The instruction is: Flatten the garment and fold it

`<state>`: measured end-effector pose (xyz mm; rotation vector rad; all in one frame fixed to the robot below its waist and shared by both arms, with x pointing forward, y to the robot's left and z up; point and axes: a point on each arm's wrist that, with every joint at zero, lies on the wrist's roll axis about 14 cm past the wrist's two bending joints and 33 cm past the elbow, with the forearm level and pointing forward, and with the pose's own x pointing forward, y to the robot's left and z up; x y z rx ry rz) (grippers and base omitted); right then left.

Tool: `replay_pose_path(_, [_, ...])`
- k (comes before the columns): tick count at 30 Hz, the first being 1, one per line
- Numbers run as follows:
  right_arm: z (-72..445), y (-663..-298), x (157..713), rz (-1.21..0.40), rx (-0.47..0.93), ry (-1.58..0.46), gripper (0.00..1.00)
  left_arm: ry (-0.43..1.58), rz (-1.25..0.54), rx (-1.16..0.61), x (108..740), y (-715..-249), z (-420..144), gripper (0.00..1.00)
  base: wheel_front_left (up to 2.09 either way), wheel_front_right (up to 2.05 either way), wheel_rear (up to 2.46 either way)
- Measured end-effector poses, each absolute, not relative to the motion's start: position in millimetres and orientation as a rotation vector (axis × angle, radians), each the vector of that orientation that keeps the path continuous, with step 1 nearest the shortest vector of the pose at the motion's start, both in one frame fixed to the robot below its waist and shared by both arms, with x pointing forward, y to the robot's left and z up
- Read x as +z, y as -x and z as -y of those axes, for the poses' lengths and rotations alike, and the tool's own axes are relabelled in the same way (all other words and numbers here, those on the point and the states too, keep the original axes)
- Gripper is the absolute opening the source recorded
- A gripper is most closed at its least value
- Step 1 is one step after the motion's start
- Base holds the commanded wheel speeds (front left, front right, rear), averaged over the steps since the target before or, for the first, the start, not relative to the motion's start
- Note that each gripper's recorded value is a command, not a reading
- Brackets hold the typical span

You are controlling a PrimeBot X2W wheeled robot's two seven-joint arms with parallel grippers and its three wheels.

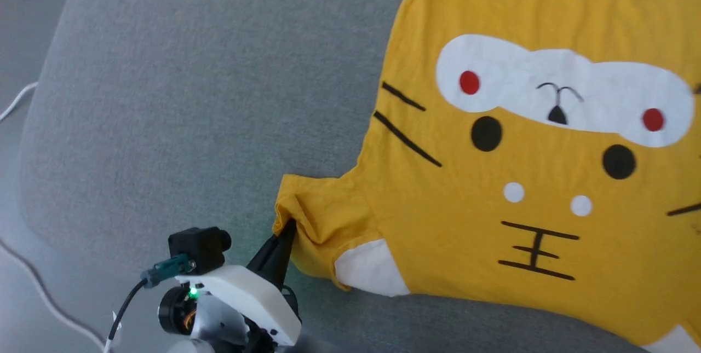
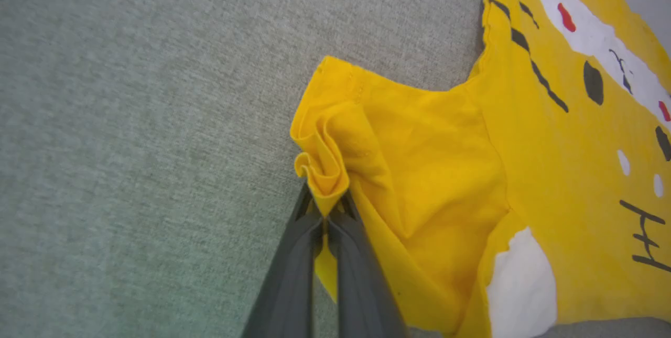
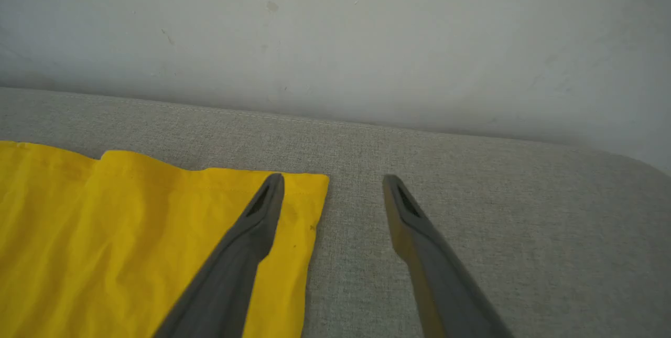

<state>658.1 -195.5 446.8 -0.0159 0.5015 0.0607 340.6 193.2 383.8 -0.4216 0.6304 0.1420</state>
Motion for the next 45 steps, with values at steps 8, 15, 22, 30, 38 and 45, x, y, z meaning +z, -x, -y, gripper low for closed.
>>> replay_pose_path(8, [184.4, -671.2, 377.7, -0.793, 0.050, 0.041, 1.00, 0.424, -0.645, 0.192, 369.3, -340.9, -199.1, 0.00, 0.00, 0.00, 0.00])
replay_pose_path(15, [171.6, -677.3, 355.7, -0.869, 0.050, 0.032, 0.00, 0.428, -0.643, 0.215, 365.0, -340.4, -202.9, 0.00, 0.00, 0.00, 0.00])
replay_pose_path(22, [177.5, -680.9, 383.0, -0.631, 0.054, 0.097, 0.00, 0.426, -0.630, 0.226, 370.0, -336.9, -207.6, 0.00, 0.00, 0.00, 0.00])
replay_pose_path(30, [207.6, -632.6, 417.1, -0.333, 0.013, 0.110, 0.00, 0.401, -0.638, 0.236, 379.9, -321.3, -217.8, 0.00, 0.00, 0.00, 0.00])
replay_pose_path(38, [272.5, -525.6, 409.6, -0.425, -0.160, 0.095, 0.00, 0.371, -0.618, 0.181, 402.5, -312.3, -216.0, 0.00, 0.00, 0.00, 0.00])
replay_pose_path(45, [303.7, -426.3, 389.2, -0.659, -0.293, -0.017, 0.00, 0.354, -0.589, 0.095, 422.0, -314.2, -202.3, 0.00, 0.00, 0.00, 0.00])
